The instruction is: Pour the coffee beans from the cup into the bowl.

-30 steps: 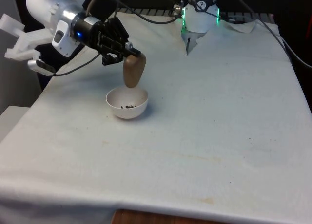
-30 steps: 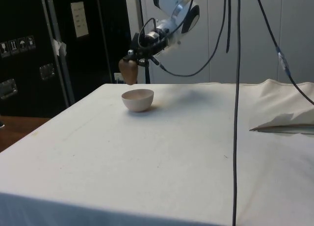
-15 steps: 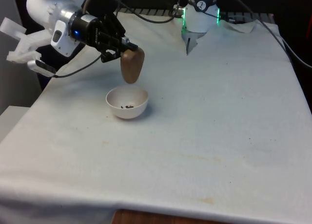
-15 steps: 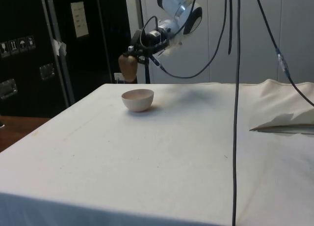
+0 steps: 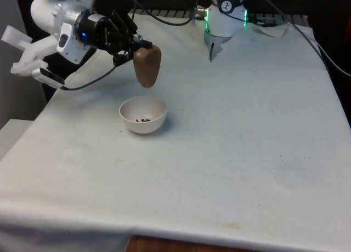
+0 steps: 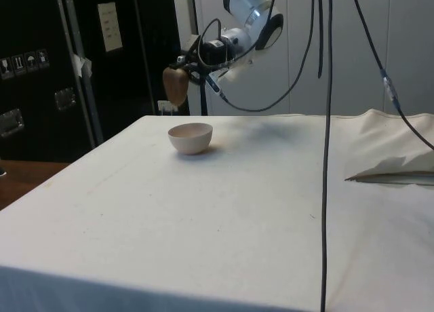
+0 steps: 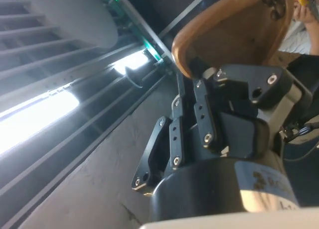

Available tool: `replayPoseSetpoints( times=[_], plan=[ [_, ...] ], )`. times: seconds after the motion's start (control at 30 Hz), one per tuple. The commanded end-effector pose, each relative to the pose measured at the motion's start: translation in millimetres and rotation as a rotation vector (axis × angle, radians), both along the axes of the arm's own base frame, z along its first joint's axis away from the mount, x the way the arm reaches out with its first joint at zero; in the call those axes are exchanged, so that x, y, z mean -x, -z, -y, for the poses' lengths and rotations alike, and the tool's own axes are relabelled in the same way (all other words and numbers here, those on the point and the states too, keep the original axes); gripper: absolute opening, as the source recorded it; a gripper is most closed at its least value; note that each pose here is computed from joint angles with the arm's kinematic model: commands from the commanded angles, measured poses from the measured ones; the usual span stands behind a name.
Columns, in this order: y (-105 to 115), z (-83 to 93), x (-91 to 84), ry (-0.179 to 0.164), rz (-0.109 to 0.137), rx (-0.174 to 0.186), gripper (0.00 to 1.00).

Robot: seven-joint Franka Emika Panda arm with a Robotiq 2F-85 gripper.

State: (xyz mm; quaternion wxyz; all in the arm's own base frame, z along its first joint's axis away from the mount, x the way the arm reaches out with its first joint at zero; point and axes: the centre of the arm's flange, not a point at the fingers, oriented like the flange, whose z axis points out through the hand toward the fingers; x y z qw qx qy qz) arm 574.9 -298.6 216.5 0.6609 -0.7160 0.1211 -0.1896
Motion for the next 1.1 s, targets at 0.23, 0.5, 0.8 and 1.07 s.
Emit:
replayPoseSetpoints(
  times=[0.23,0.5,0.8,1.07],
  plan=[
    [-0.7,2.4,1.7,0.006,0.006,-0.044,0.0],
    [-0.4,2.3,3.4,0.012,0.014,-0.06,0.0],
    [-0.1,2.1,2.7,0.006,0.0,-0.025,0.0],
    [-5.2,-1.4,1.9,-0.007,-0.01,0.01,0.0]
  ],
)
